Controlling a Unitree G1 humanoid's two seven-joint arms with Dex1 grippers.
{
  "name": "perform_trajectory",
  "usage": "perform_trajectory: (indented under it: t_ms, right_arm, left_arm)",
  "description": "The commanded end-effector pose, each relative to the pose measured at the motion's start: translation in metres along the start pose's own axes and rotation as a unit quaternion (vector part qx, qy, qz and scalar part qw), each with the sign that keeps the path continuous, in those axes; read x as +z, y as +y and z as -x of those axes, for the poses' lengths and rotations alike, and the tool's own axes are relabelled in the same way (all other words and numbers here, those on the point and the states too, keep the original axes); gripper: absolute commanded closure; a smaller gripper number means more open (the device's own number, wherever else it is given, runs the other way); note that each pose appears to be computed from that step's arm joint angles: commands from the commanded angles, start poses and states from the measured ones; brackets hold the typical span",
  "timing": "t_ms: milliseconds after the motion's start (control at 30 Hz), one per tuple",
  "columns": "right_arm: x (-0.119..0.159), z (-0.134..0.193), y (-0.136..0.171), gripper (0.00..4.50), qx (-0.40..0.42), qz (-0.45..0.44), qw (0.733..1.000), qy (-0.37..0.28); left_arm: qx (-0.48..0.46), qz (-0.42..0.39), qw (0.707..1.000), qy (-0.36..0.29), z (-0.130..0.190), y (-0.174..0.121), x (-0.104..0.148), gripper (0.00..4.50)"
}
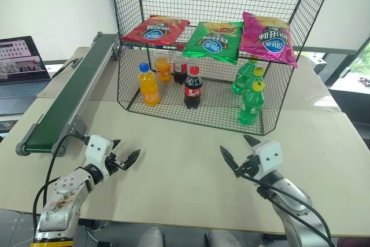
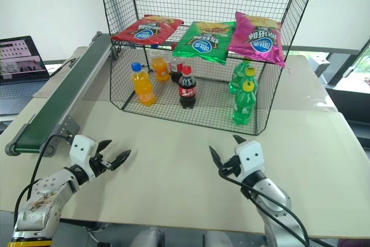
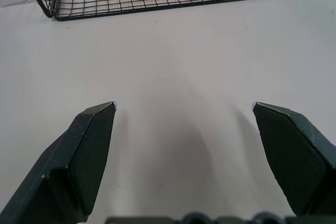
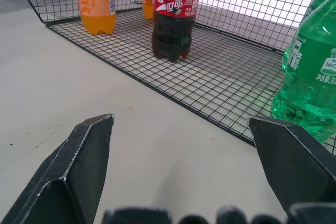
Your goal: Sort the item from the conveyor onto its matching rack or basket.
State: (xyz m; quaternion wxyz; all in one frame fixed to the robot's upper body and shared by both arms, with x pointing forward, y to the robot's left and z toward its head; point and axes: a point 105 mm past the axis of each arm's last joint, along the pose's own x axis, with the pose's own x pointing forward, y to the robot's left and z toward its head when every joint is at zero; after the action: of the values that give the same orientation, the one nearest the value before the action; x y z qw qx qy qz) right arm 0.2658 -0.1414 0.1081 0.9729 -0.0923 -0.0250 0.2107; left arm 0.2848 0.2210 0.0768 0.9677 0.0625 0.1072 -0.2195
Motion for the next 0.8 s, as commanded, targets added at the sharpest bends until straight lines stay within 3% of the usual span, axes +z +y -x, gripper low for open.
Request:
perform_trajectory:
  t_ms: [33, 800]
  right_arm:
    - [0.018, 0.003, -0.004, 0.0, -0.008, 0.019, 0.999, -0.034]
    - [0.029, -0.002, -0.004, 0.0, -0.014, 0.024, 0.998, -0.055]
  left_arm:
    - [-0.009, -0.015, 1.0, -0.013, 0.0, 0.0, 0.008, 0.05]
    - [0.006, -0.017, 0.999, -0.047, -0.003, -0.002, 0.021, 0.05]
